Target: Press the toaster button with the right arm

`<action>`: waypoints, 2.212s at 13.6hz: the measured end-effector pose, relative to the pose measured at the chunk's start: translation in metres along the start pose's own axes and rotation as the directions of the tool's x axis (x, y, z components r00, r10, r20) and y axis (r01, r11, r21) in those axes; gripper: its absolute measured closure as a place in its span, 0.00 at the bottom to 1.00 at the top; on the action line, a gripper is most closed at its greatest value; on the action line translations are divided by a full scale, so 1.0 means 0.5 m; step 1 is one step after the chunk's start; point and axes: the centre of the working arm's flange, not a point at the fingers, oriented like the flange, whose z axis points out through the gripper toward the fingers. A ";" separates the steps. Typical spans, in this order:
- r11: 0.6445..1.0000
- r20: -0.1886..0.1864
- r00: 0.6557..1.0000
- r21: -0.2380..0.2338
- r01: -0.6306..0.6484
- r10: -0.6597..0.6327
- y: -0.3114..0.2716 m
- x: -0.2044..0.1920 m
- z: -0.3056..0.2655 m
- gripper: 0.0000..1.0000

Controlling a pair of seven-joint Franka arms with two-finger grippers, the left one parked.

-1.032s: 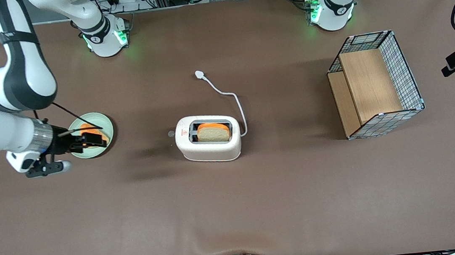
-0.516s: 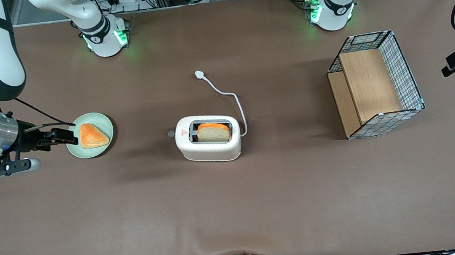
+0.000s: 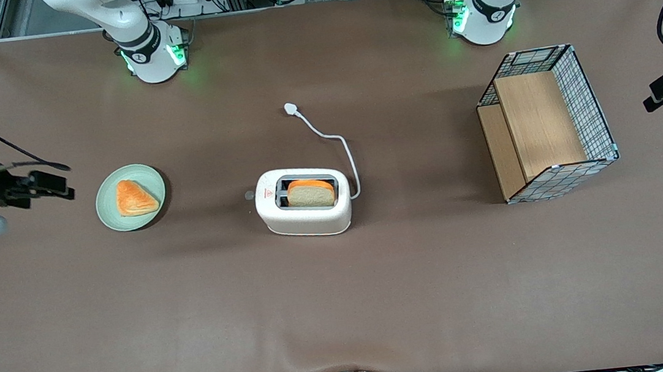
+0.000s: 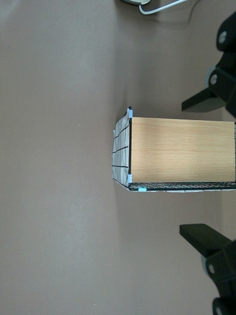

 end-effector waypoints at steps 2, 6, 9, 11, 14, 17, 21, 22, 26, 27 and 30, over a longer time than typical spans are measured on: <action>1.000 0.001 1.000 -0.004 0.002 -0.002 0.004 -0.032 -0.038 0.00; 0.999 -0.007 0.999 -0.004 -0.031 0.031 0.020 -0.103 -0.106 0.00; 0.996 0.015 0.996 -0.013 -0.091 0.091 0.025 -0.133 -0.118 0.00; 0.994 0.006 0.995 -0.043 -0.098 0.099 0.021 -0.133 -0.125 0.00; 0.994 0.007 0.996 -0.066 -0.087 0.088 0.006 -0.138 -0.142 0.00; 0.990 -0.004 0.996 -0.109 -0.088 0.088 0.003 -0.143 -0.164 0.00; 0.990 -0.006 0.996 -0.112 -0.090 0.090 0.006 -0.144 -0.167 0.00; 0.990 -0.007 0.996 -0.112 -0.090 0.090 0.006 -0.144 -0.168 0.00; 0.990 -0.013 0.996 -0.112 -0.088 0.087 0.003 -0.146 -0.177 0.00; 0.990 -0.013 0.996 -0.112 -0.088 0.087 0.003 -0.146 -0.177 0.00; 0.990 -0.013 0.996 -0.112 -0.089 0.088 0.003 -0.146 -0.177 0.00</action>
